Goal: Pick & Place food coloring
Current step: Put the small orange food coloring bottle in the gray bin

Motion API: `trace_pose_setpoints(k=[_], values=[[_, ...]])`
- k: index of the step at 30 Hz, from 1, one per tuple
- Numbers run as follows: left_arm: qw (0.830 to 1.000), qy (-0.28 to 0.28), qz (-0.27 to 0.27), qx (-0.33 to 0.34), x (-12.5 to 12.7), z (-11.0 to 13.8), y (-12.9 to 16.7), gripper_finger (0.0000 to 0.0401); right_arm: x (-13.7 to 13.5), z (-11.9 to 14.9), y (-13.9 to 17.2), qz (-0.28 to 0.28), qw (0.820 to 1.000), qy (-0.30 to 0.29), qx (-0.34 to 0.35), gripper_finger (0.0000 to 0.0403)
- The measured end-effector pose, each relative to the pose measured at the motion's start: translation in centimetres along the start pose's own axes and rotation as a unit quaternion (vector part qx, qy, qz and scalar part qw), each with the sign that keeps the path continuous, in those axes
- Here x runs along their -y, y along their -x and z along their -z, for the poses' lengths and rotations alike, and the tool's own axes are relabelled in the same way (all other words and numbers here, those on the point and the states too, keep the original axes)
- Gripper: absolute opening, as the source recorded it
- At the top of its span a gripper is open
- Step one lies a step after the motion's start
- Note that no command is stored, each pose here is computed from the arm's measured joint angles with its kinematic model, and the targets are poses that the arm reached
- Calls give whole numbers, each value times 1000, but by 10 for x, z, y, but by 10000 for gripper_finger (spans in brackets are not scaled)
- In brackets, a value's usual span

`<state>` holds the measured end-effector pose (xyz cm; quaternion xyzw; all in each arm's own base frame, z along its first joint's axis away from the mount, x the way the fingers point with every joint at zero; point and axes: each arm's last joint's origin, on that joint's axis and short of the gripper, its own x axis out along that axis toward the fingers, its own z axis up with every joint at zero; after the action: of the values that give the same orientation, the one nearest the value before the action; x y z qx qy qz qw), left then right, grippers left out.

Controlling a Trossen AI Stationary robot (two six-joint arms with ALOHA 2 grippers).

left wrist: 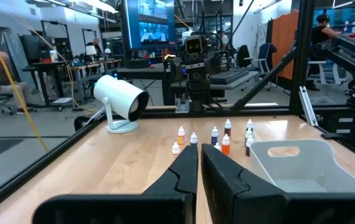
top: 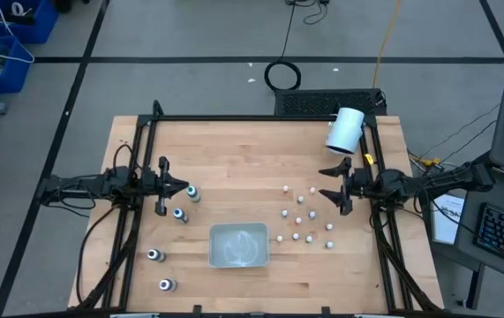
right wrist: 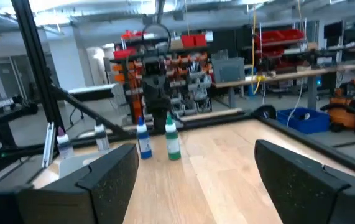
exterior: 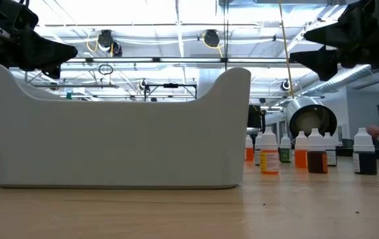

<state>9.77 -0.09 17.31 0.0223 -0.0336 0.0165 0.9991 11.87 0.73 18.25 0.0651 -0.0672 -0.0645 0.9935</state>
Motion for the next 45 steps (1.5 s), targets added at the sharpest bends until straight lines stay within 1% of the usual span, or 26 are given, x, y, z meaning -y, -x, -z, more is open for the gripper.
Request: trace_pose_setpoints(k=[3, 5, 6, 7, 8, 10, 12, 13, 15, 16, 18, 19, 21, 23, 25, 27, 29, 33, 34, 37, 38, 39, 40, 43, 45], values=[[1000, 0, 0, 0, 0, 0, 0, 26, 0, -5, 0, -2, 999, 27, 27, 309], [1000, 0, 0, 0, 0, 0, 0, 26, -1, -13, 1, -4, 998, 26, 66, 309], [1000, 0, 0, 0, 0, 0, 0, 26, -1, -15, 1, -5, 997, 18, 70, 309], [1000, 0, 0, 0, 0, 0, 0, 26, -1, -11, 0, -2, 999, 12, 43, 309], [1000, 0, 0, 0, 0, 0, 0, 26, -1, -8, -2, 4, 1000, 16, -21, 309], [1000, 0, 0, 0, 0, 0, 0, 26, -3, -20, -8, 31, 992, 18, -124, 309], [1000, 0, 0, 0, 0, 0, 0, 26, -5, -38, -15, 75, 981, 11, -178, 309], [1000, 0, 0, 0, 0, 0, 0, 26, -6, -42, -18, 95, 974, 9, -206, 309], [1000, 0, 1, -1, 0, 0, 0, 26, -8, -46, -27, 110, 960, 21, -258, 309], [1000, 0, 1, -1, 0, 0, 0, 26, -11, -50, -33, 108, 957, 26, -267, 309], [1000, 0, 2, 1, 0, 0, 0, 26, -15, -63, -44, 87, 959, 29, -270, 309], [1000, 0, 2, 2, 0, 0, 0, 26, -18, -65, -48, 72, 958, 22, -277, 309], [1000, 0, 2, 0, 0, 0, 0, 26, -21, -57, -53, 37, 950, -3, -311, 309], [1000, 0, 2, 1, 0, 0, 0, 26, -24, -46, -54, 1, 934, -22, -356, 309], [1000, 0, 2, 1, 0, 0, 0, 26, -26, -47, -58, -11, 937, -29, -348, 309], [1000, 0, 2, 1, 0, 0, 0, 26, -26, -45, -62, 0, 938, -28, -345, 309], [1000, 0, 2, 0, 0, 0, 0, 26, -26, -41, -66, 0, 937, -8, -349, 309], [1000, 0, 2, 1, 0, 0, 0, 26, -28, -43, -68, -32, 940, 13, -340, 309], [1000, 0, 2, 1, 0, 0, 0, 26, -27, -43, -68, -21, 940, 19, -339, 309], [1000, 0, 2, 1, 0, 0, 0, 26, -24, -45, -71, 47, 949, 20, -311, 309], [1000, 1, 2, 1, 0, 0, 0, 26, -23, -45, -71, 60, 945, 25, -320, 309], [1000, 0, 2, 1, 0, 0, 0, 26, -20, -43, -70, 70, 935, 31, -347, 309], [1000, 0, 2, 0, 0, 0, 0, 26, -17, -40, -71, 84, 919, 36, -384, 309], [1000, 1, 2, 0, 0, 0, 0, 26, -7, -41, -84, 143, 868, 32, -474, 309], [1000, 0, 2, 0, 0, 0, 0, 26, -2, -44, -97, 170, 835, 34, -522, 309]])
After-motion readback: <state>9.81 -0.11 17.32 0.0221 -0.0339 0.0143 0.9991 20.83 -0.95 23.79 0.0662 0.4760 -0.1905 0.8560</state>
